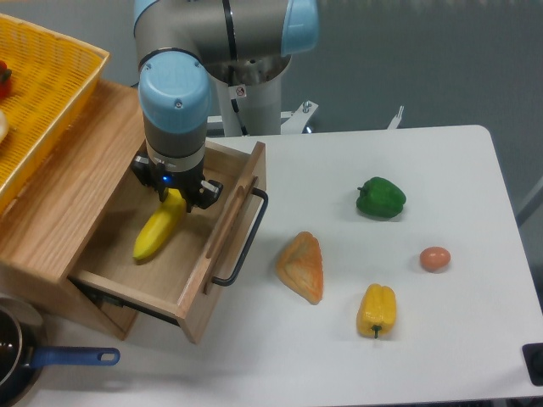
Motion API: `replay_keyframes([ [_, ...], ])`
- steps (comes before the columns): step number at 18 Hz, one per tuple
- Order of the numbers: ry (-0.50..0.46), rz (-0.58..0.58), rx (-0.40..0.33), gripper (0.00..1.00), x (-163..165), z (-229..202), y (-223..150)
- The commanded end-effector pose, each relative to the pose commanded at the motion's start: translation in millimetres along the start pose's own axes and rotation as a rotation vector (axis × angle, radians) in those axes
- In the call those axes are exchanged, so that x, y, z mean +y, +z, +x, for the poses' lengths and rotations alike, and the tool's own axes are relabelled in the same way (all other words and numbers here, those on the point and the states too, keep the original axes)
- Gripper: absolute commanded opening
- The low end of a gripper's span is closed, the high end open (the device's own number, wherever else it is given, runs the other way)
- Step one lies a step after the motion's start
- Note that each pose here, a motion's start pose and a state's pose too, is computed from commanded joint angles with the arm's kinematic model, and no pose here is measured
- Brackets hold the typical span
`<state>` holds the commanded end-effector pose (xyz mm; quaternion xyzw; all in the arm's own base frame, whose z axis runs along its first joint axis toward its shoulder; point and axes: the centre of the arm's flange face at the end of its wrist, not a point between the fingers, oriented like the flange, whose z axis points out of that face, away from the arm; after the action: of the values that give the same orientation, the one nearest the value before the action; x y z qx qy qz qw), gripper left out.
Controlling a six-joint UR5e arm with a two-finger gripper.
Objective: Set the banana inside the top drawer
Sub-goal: 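Hold the banana inside the drawer and lower it onto the drawer floor, then open the gripper to release the banana in the drawer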
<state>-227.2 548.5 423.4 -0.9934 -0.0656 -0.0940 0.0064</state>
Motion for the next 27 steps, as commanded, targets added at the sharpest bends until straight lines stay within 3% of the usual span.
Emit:
replay_keyframes([
  [3,0.0,0.002,-0.001,0.61,1,-1,-1],
  [4,0.001,0.003,-0.002,0.66,1,0,-2],
  [5,0.004,0.006,-0.005,0.79,1,0,-4],
  [9,0.005,-0.011,-0.041,0.98,3,-4,-6],
  [16,-0.006,-0.001,-0.053,0.96,5,-12,-12],
  [19,0.006,0.014,-0.061,0.9,10,-13,-22],
  [27,0.01,0.039,-0.071,0.88,20,-7,-41],
])
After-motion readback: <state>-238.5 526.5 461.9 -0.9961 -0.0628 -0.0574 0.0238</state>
